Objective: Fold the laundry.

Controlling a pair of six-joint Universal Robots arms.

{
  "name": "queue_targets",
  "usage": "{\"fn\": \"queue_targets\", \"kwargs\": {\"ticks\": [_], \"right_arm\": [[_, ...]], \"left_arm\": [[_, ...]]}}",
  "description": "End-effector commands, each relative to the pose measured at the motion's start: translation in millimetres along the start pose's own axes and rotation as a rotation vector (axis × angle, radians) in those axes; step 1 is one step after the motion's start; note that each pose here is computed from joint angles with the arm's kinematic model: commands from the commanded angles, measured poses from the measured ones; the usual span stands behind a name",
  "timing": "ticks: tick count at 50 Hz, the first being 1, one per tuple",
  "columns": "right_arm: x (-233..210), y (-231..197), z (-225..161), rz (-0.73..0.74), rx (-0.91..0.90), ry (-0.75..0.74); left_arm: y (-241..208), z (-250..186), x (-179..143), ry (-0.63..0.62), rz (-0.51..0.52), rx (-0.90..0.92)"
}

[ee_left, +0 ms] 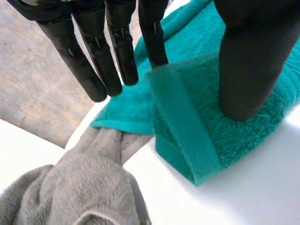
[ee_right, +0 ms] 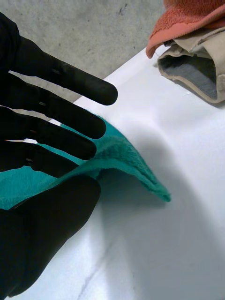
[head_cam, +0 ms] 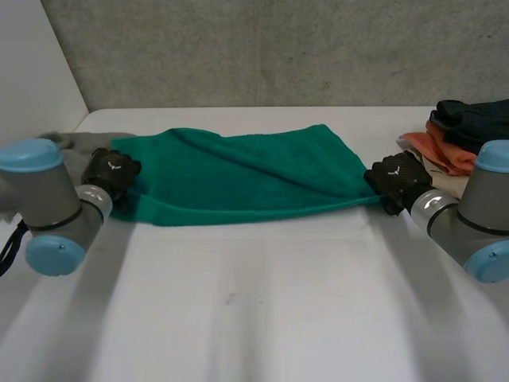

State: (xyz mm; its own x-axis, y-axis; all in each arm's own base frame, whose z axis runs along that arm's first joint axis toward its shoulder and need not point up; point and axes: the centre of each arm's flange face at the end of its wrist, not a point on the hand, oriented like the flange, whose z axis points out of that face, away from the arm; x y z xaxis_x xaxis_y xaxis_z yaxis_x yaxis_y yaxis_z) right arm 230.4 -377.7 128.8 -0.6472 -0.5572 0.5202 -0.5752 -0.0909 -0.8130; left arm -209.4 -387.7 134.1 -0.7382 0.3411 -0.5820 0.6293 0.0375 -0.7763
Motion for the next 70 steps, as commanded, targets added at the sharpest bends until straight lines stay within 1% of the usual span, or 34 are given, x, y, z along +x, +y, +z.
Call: {"fn": "queue_targets", "kwargs": {"ticks": [1, 3, 11, 19, 23, 27, 28, 30, 31, 32, 34, 35, 36, 40, 42, 46, 47, 50, 51, 54, 55, 57, 58, 66, 70], "right_arm": [[2.8, -6.7, -2.3, 0.017, 0.012, 0.002], [2.7, -6.5, -2.6, 0.018, 0.009, 0.002], [-0.4, -5.3, -5.6, 0.024, -0.016, -0.018], [-1.4, -9.3, -9.5, 0.024, -0.023, -0.027], [-1.1, -13.6, -17.4, 0.02, -0.055, -0.053], [3.3, -23.4, -40.4, -0.02, -0.142, -0.11], [7.7, -25.5, -53.9, -0.05, -0.198, -0.136], [13.0, -26.8, -70.8, -0.095, -0.275, -0.163], [14.3, -27.9, -80.6, -0.111, -0.314, -0.182], [14.5, -28.7, -102.2, -0.146, -0.399, -0.232], [13.3, -26.8, -123.2, -0.185, -0.476, -0.287], [11.6, -25.8, -131.4, -0.201, -0.5, -0.314], [10.1, -26.4, -146.4, -0.247, -0.528, -0.358], [10.2, -24.5, -154.1, -0.338, -0.509, -0.362], [8.5, -22.5, -151.6, -0.331, -0.505, -0.354], [3.9, -9.6, -139.9, -0.293, -0.521, -0.36], [4.4, -8.1, -133.2, -0.295, -0.515, -0.346], [8.1, -10.7, -118.5, -0.308, -0.477, -0.289], [11.1, -15.6, -106.0, -0.314, -0.434, -0.232], [15.3, -20.1, -81.8, -0.31, -0.357, -0.138], [17.2, -22.6, -66.0, -0.308, -0.306, -0.082], [19.9, -24.9, -50.2, -0.301, -0.253, -0.028], [21.6, -28.7, -35.4, -0.303, -0.192, 0.023], [28.1, -30.1, 24.1, -0.35, 0.03, 0.199], [27.7, -23.4, 50.0, -0.375, 0.1, 0.256]], "left_arm": [[5.2, -2.3, -6.7, 0.049, -0.022, -0.035], [6.8, -1.3, -7.8, 0.052, -0.025, -0.034], [7.5, -3.7, 5.9, 0.101, -0.016, -0.025], [7.8, -2.3, 0.4, 0.078, 0.027, -0.034], [8.2, -16.5, -3.1, 0.089, 0.063, -0.104], [3.9, -51.6, -7.8, 0.127, 0.079, -0.213], [0.0, -68.0, -11.0, 0.142, 0.089, -0.243], [-2.7, -86.6, -12.2, 0.174, 0.108, -0.279], [-2.6, -97.1, -11.6, 0.198, 0.121, -0.307], [-1.3, -118.6, -9.9, 0.257, 0.149, -0.366], [0.0, -137.5, -9.3, 0.316, 0.182, -0.416], [1.1, -145.8, -9.1, 0.345, 0.193, -0.437], [2.7, -157.5, -10.6, 0.386, 0.211, -0.458], [-1.2, -165.4, -11.3, 0.415, 0.252, -0.408], [-5.0, -163.2, -10.3, 0.412, 0.262, -0.38], [-11.6, -145.2, -13.1, 0.348, 0.256, -0.339], [-13.7, -135.2, -15.1, 0.311, 0.249, -0.333], [-18.7, -117.6, -18.4, 0.254, 0.233, -0.317], [-25.3, -106.1, -19.1, 0.216, 0.212, -0.289], [-35.6, -85.7, -20.4, 0.166, 0.176, -0.232], [-42.1, -72.4, -19.3, 0.14, 0.151, -0.194], [-47.9, -59.8, -17.4, 0.116, 0.135, -0.161], [-52.4, -48.5, -13.9, 0.095, 0.116, -0.142], [-60.6, -7.0, -3.9, -0.042, 0.083, -0.148], [-62.1, 4.1, 2.5, -0.066, 0.087, -0.151]]}}
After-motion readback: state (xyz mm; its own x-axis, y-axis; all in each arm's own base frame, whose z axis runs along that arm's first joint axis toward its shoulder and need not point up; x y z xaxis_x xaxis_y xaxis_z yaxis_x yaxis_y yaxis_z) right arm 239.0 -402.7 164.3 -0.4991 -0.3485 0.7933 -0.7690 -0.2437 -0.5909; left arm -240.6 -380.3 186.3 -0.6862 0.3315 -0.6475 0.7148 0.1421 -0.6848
